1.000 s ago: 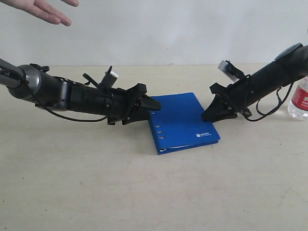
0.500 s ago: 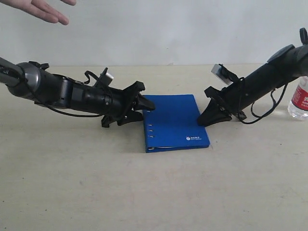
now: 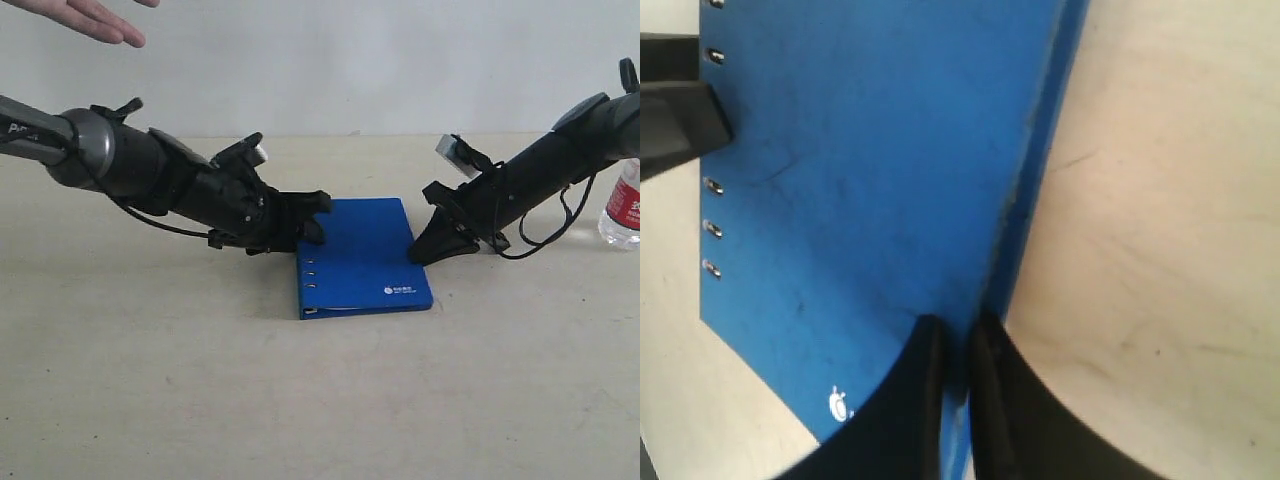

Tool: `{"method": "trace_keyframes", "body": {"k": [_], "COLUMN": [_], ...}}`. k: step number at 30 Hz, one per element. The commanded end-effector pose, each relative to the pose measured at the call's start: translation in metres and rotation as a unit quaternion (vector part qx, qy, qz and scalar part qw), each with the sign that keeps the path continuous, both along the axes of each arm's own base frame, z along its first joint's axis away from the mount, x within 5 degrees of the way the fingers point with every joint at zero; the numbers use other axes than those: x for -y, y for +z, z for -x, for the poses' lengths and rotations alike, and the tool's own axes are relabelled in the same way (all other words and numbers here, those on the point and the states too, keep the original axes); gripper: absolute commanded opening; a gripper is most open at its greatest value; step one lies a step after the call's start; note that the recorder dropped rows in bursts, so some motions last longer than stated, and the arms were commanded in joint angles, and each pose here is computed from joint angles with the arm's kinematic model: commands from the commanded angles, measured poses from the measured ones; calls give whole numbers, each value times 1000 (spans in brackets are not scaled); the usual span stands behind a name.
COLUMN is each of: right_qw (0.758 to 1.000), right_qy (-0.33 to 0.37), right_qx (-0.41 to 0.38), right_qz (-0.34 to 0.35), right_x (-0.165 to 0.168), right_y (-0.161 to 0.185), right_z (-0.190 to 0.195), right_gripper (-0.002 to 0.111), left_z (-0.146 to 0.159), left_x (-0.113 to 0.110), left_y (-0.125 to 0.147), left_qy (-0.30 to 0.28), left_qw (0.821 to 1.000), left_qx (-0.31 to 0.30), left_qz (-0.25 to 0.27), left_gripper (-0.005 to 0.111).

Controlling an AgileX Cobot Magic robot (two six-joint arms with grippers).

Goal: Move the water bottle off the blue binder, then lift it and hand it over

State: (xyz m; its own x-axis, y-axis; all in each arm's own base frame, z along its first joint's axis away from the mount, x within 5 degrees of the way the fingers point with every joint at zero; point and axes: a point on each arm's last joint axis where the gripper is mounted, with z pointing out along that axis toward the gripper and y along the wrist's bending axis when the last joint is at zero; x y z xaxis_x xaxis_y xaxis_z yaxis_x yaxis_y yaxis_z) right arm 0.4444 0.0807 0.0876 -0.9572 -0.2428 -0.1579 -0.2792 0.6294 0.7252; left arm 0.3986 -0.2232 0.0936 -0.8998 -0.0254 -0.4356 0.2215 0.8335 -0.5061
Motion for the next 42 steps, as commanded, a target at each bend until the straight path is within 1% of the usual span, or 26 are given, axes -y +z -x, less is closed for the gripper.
{"method": "trace_keyframes", "body": {"k": [1, 4, 7, 11, 14, 16, 17, 18, 19, 21, 26, 27, 28, 29, 30, 32, 33, 34, 35, 36, 37, 38, 39, 40, 41, 42], "right_qw": [1000, 1000, 1000, 1000, 1000, 1000, 1000, 1000, 1000, 1000, 1000, 1000, 1000, 1000, 1000, 1000, 1000, 1000, 1000, 1000, 1000, 1000, 1000, 1000, 1000, 1000], "right_qy": [17, 16, 13, 13, 12, 10, 10, 10, 10, 10, 10, 10, 10, 10, 10, 10, 10, 10, 13, 15, 16, 17, 18, 18, 18, 18], "right_qx": [-9, -10, -11, -11, -12, -15, -15, -15, -15, -15, -15, -15, -15, -15, -15, -15, -15, -15, -11, -8, -5, -4, -3, -2, -2, -1], "right_qz": [1, 1, 0, -1, -1, 0, 0, 0, 0, 0, 0, 0, 0, 0, 0, 0, 0, 0, -1, -2, -4, -4, -4, -4, -4, -4], "right_x": [-4, -4, -4, -4, -4, -4, -4, -4, -4, -4, -4, -4, -4, -4, -4, -4, -4, -4, -4, -4, -5, -5, -5, -5, -5, -5], "right_y": [-6, -6, -6, -6, -6, -6, -6, -6, -6, -6, -6, -6, -6, -6, -6, -6, -6, -6, -6, -5, -4, -4, -4, -4, -4, -3], "right_z": [4, 4, 4, 4, 4, 4, 4, 4, 4, 4, 4, 4, 4, 4, 4, 4, 4, 4, 4, 4, 3, 3, 3, 3, 3, 3], "right_gripper": [0, 0, 0, 0, 0, 0, 0, 0, 0, 0, 0, 0, 0, 0, 0, 0, 0, 0, 0, 0, 0, 0, 0, 0, 0, 0], "left_z": [14, 13, 16, 25, 31, 37, 39, 42, 47, 54, 64, 67, 71, 74, 74, 77, 73, 72, 74, 75, 81, 82, 83, 81, 76, 72], "left_x": [23, 22, 23, 37, 54, 69, 76, 82, 87, 93, 95, 95, 95, 94, 94, 93, 91, 91, 92, 92, 95, 96, 97, 97, 97, 97], "left_y": [2, 2, -1, 1, 7, 17, 23, 32, 40, 55, 64, 67, 70, 72, 72, 68, 56, 51, 47, 48, 50, 50, 49, 45, 35, 27], "left_qy": [-43, -42, -50, -71, -88, -116, -121, -147, -196, -266, -310, -326, -347, -373, -375, -387, -364, -356, -355, -358, -371, -375, -378, -368, -336, -309], "left_qw": [997, 996, 996, 996, 996, 991, 985, 973, 956, 925, 895, 885, 870, 854, 853, 856, 889, 900, 902, 897, 883, 878, 877, 885, 904, 917], "left_qx": [23, 16, -4, -9, -4, 5, 7, 24, 50, 72, 54, 55, 58, 84, 87, 61, 32, 24, 6, 2, -9, -9, -6, -6, -22, -36], "left_qz": [-61, -75, -70, -48, 6, 74, 123, 176, 214, 262, 316, 329, 345, 353, 353, 337, 276, 250, 247, 259, 288, 297, 296, 284, 265, 250], "left_gripper": [43, 43, 43, 43, 43, 43, 43, 43, 43, 43, 43, 43, 43, 43, 43, 43, 43, 43, 43, 43, 43, 43, 45, 51, 61, 70]}}
